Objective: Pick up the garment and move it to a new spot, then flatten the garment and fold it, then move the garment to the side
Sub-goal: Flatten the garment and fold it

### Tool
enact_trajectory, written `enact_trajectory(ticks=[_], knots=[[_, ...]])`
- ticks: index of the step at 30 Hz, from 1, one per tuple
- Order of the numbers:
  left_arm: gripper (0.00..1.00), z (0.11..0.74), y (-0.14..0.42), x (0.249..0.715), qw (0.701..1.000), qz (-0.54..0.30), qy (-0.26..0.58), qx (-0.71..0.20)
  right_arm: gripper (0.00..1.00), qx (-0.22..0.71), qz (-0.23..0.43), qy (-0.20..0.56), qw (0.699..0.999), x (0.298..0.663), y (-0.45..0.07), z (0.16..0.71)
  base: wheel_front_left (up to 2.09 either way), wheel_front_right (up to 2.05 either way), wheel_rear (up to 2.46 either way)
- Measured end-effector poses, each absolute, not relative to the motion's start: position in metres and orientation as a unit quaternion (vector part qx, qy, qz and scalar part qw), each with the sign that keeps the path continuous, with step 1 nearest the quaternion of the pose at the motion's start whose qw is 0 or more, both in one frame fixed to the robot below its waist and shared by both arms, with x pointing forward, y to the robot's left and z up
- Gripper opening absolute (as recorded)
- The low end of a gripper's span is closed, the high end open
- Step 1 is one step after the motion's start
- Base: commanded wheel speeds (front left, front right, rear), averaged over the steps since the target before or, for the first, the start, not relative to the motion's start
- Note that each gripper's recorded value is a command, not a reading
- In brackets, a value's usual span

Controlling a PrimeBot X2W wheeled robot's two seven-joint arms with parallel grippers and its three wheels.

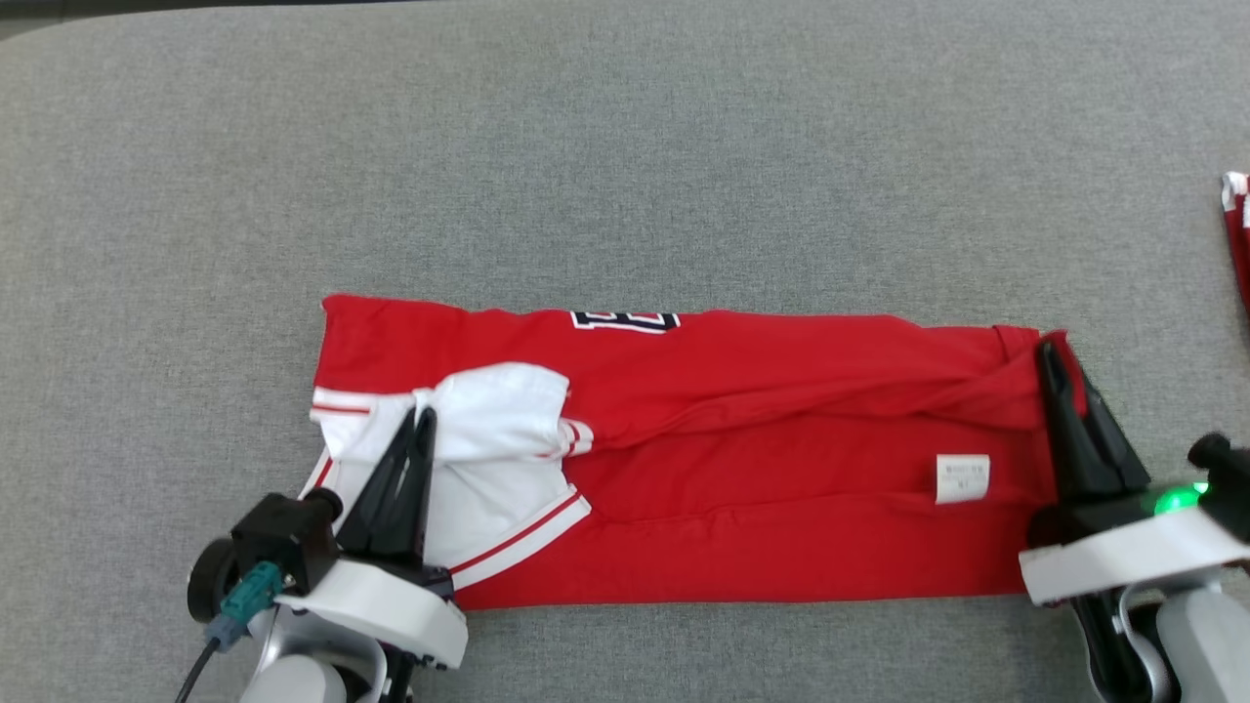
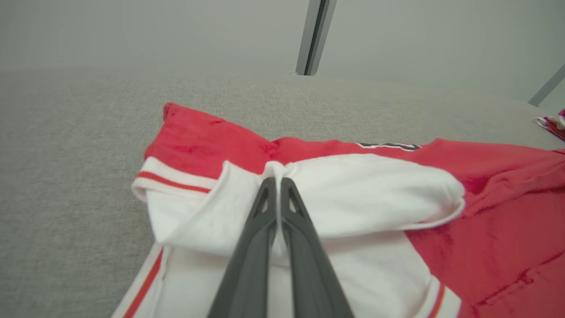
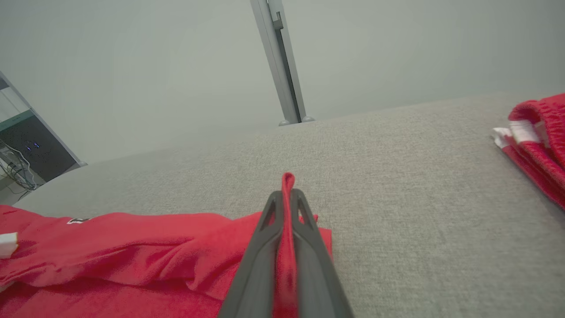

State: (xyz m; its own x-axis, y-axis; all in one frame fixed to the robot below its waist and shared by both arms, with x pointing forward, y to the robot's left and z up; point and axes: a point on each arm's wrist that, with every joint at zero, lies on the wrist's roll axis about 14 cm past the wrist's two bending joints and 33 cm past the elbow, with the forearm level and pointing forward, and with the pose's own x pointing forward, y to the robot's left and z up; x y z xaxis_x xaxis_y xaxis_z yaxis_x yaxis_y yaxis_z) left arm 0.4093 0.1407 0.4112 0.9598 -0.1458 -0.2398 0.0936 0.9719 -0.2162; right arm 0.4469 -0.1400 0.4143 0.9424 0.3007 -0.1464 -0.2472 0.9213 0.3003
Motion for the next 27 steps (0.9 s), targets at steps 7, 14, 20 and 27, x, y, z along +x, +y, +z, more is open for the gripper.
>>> enact_trajectory(ticks=[7, 14, 20, 27], knots=[[1.00, 0.387, 0.140, 0.379, 0.973, -0.046, 0.191, -0.121, 1.00, 0.123, 0.126, 0.126, 0.976, 0.410, -0.145, 0.398, 0.00, 0.00, 0.00], [1.00, 0.424, 0.158, 0.385, 0.990, -0.016, 0.100, -0.096, 1.00, 0.097, 0.112, 0.072, 0.986, 0.395, -0.151, 0.433, 0.00, 0.00, 0.00], [1.00, 0.460, 0.161, 0.394, 0.997, -0.019, 0.034, -0.071, 1.00, 0.071, 0.102, 0.006, 0.992, 0.398, -0.158, 0.480, 0.00, 0.00, 0.00], [1.00, 0.489, 0.165, 0.393, 0.999, -0.019, -0.010, -0.048, 1.00, 0.049, 0.096, -0.004, 0.994, 0.387, -0.161, 0.500, 0.00, 0.00, 0.00]])
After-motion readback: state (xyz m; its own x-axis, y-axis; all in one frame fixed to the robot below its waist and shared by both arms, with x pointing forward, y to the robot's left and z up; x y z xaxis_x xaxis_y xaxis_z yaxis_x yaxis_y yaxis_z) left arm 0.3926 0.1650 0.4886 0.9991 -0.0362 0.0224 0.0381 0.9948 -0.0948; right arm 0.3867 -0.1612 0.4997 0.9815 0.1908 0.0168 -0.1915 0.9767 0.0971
